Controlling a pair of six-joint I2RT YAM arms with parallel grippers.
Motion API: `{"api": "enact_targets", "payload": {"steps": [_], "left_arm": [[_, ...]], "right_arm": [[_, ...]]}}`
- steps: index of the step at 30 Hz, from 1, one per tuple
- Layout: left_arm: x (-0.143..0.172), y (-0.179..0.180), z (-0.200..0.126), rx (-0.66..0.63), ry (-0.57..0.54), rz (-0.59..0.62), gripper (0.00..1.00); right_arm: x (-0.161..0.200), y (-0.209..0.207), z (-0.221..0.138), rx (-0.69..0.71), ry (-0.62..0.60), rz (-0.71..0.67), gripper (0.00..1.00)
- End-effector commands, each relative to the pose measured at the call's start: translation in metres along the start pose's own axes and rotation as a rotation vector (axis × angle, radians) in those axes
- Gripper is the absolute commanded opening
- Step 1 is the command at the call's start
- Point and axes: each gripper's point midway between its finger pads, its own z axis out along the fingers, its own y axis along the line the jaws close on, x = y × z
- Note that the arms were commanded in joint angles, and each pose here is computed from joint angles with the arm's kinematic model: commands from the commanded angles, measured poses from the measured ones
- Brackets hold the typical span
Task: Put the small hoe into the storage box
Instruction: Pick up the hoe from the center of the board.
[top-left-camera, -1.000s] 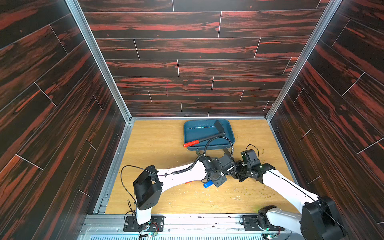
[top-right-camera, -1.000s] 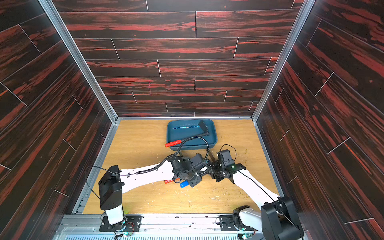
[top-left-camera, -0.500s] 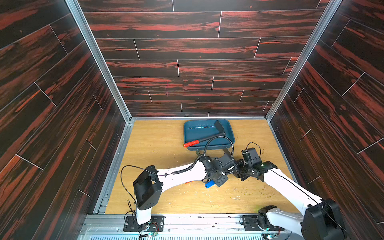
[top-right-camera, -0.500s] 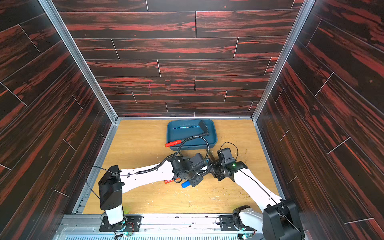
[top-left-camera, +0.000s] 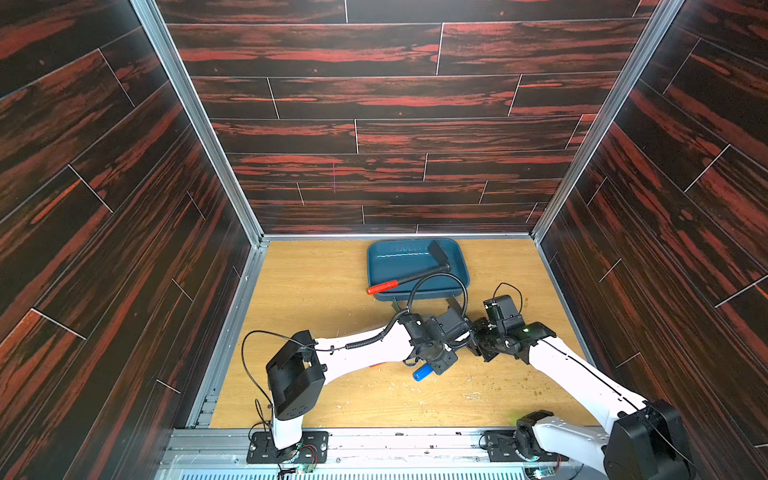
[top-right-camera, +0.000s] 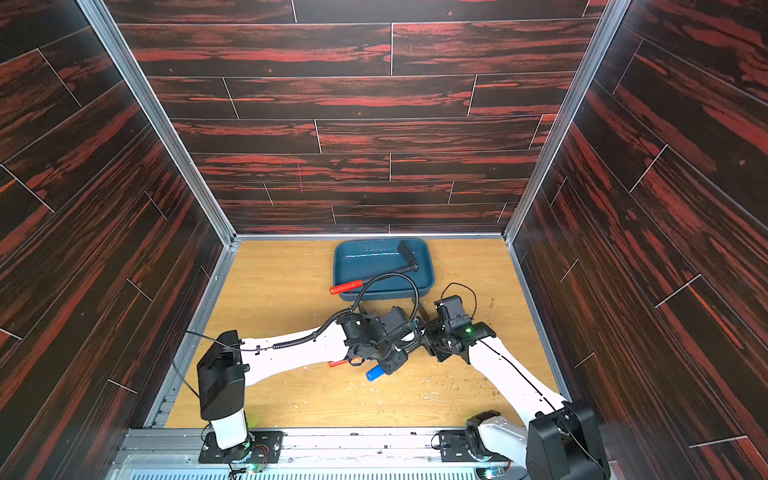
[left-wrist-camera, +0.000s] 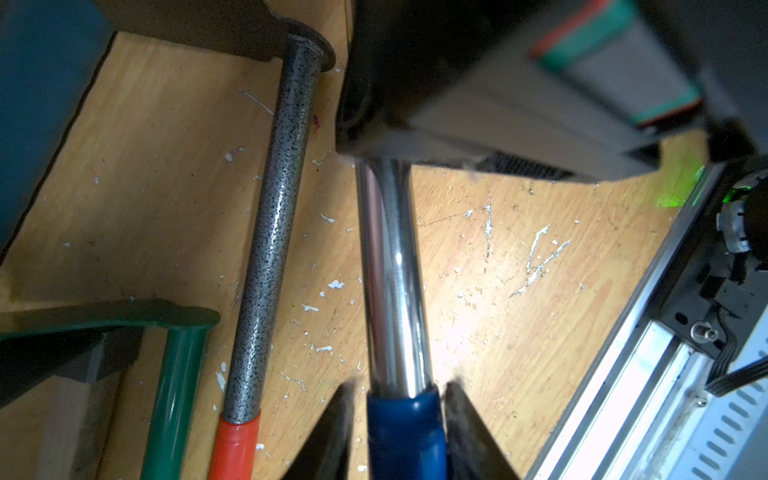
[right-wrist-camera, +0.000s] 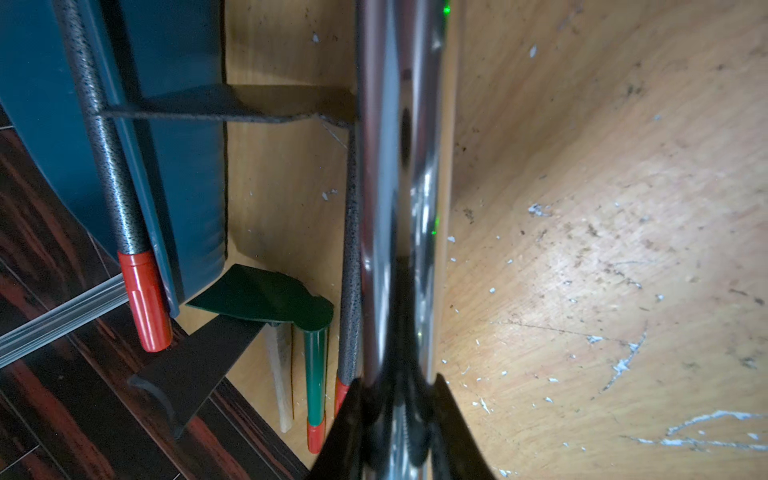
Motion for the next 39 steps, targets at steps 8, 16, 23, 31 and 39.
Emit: {"api": "enact_targets", "payload": {"steps": [8,16,23,31,39], "left_arm": [[0.006,0.005,-0.004,-0.017,0.022,-0.012,0.49],[0.007,0.002,-0.005,0.000,0.001,-0.038,0.55],[0.006,0.000,-0.003,0.012,-0.005,-0.051,0.55],[0.008,-0.002,0.004,0.023,-0.002,-0.063,0.53],[0.006,-0.003,0.005,0.029,0.001,-0.061,0.43]], "right_arm": [[-0.002,0.011,-0.013,-0.026,-0.027,-0.037,0.00],[-0.005,0.012,-0.019,-0.036,-0.056,-0.031,0.00],[-0.008,0.014,-0.027,-0.049,-0.082,-0.030,0.00],[-0.007,0.019,-0.031,-0.068,-0.079,-0.033,0.00],[-0.007,0.020,-0.032,-0.069,-0.079,-0.041,0.00]]}}
